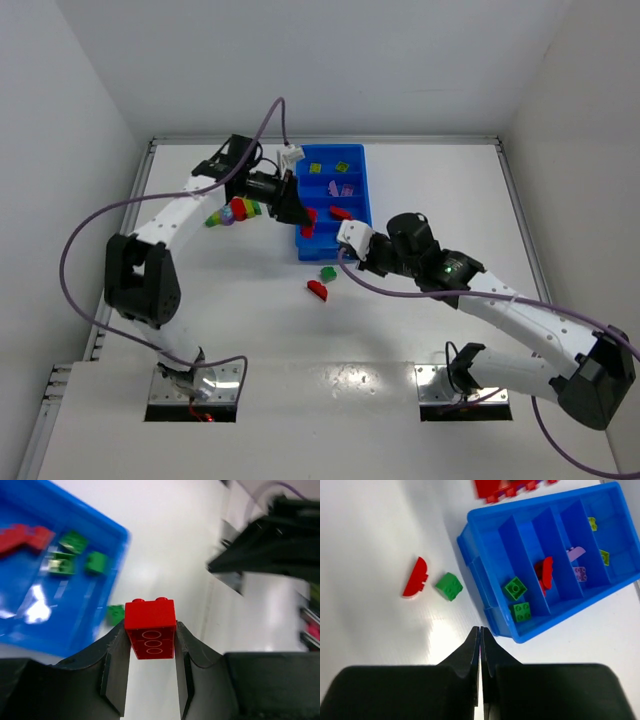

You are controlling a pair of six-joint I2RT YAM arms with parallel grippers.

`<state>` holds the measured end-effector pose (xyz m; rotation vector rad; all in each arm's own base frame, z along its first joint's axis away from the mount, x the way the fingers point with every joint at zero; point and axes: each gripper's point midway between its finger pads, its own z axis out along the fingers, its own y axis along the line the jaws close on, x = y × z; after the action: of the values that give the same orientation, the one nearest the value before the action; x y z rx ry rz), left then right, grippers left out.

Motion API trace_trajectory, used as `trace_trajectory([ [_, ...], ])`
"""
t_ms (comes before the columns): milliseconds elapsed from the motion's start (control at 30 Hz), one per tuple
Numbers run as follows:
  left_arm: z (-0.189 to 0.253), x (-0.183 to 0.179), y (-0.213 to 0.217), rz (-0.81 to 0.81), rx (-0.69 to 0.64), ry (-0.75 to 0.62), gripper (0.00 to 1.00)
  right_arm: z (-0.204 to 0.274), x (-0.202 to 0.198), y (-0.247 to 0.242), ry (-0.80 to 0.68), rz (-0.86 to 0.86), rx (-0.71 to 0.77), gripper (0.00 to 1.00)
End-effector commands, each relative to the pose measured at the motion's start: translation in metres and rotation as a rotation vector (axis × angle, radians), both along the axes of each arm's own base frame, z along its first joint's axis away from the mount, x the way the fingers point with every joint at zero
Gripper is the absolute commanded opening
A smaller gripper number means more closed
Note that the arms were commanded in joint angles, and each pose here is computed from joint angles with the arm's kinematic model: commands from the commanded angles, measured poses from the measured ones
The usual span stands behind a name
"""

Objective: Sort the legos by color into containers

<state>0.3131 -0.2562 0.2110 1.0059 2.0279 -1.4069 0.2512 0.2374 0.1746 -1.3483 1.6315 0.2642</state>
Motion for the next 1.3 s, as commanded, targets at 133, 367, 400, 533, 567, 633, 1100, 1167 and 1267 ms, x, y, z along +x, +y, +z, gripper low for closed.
trace_trajectory([
  [133, 0.046, 0.076, 0.029, 0.530, 0.060, -0.288, 0.00, -0.007, -0.007, 0.003, 0.149, -0.072, 0.097, 0.23],
  [367, 0.033, 0.089, 0.004, 0.589, 0.116, -0.366, 0.00, -0.007, 0.015, -0.018, 0.214, -0.304, 0.198, 0.78],
  [400, 0.017, 0.098, 0.003, 0.587, 0.148, -0.353, 0.00, -0.005, 0.020, -0.021, 0.209, -0.328, 0.210, 0.80],
  [533, 0.000, 0.123, -0.015, 0.590, 0.162, -0.358, 0.00, 0.004, 0.033, -0.033, 0.210, -0.394, 0.250, 0.82],
  [567, -0.005, 0.128, -0.017, 0.588, 0.168, -0.350, 0.00, 0.004, 0.033, -0.033, 0.215, -0.399, 0.255, 0.82],
  [633, -0.016, 0.135, -0.024, 0.586, 0.185, -0.340, 0.00, 0.005, 0.033, -0.036, 0.224, -0.406, 0.253, 0.83],
  [1100, -0.090, 0.157, -0.034, 0.531, 0.314, -0.292, 0.47, 0.009, 0.034, -0.040, 0.247, -0.335, 0.245, 0.60],
  [1167, -0.092, 0.157, -0.032, 0.537, 0.326, -0.287, 0.62, 0.006, 0.027, -0.032, 0.272, -0.266, 0.238, 0.59],
  [1267, -0.080, 0.161, -0.034, 0.552, 0.294, -0.312, 0.82, 0.003, 0.017, -0.021, 0.289, -0.175, 0.225, 0.59],
])
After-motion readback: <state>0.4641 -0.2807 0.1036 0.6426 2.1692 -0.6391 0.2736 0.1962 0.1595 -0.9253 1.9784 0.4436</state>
